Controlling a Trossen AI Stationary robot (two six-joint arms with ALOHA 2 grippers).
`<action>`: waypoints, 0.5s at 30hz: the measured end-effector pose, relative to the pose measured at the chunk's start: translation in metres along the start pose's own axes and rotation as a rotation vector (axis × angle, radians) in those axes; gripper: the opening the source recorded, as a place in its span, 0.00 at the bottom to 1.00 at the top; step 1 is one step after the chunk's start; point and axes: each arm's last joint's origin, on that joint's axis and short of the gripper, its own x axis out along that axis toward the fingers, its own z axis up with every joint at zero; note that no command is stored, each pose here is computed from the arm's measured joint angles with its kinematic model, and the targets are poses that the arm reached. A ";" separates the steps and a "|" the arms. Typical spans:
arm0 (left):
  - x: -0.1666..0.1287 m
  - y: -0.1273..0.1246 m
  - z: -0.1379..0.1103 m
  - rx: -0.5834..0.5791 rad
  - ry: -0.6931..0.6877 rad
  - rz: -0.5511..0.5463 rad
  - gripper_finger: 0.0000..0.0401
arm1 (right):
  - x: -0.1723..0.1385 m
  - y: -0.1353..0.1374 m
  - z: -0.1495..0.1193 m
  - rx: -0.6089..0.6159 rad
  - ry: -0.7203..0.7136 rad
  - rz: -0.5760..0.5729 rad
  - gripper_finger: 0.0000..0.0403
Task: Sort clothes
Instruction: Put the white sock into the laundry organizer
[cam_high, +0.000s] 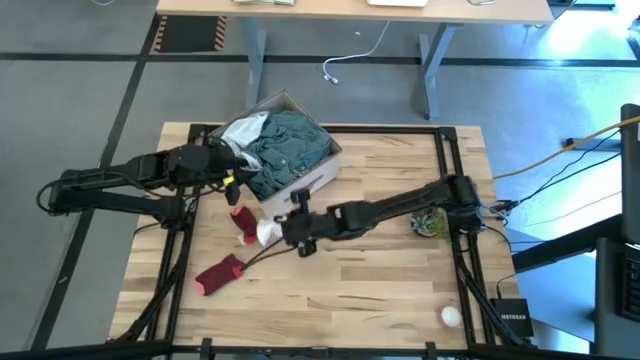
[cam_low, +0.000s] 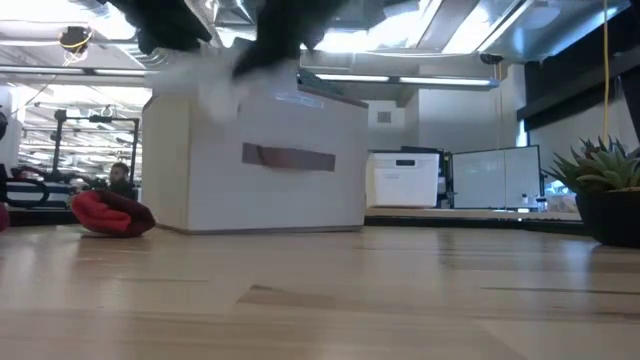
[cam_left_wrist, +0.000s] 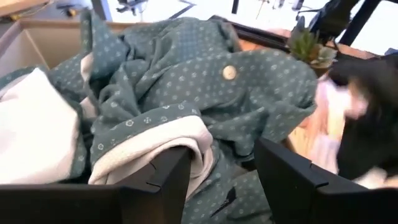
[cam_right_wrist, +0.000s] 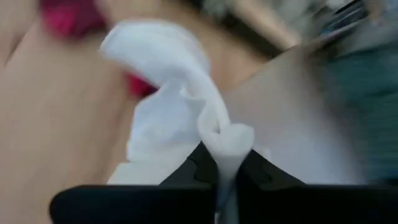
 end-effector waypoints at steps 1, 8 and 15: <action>-0.002 0.000 0.001 0.004 -0.014 -0.007 0.43 | -0.010 -0.009 0.005 0.011 -0.025 -0.025 0.07; -0.020 0.002 0.009 0.059 -0.154 -0.042 0.43 | -0.064 -0.087 0.018 0.133 -0.182 -0.216 0.06; -0.032 0.007 0.004 0.071 -0.124 -0.037 0.43 | -0.063 -0.156 -0.004 0.304 -0.253 -0.317 0.13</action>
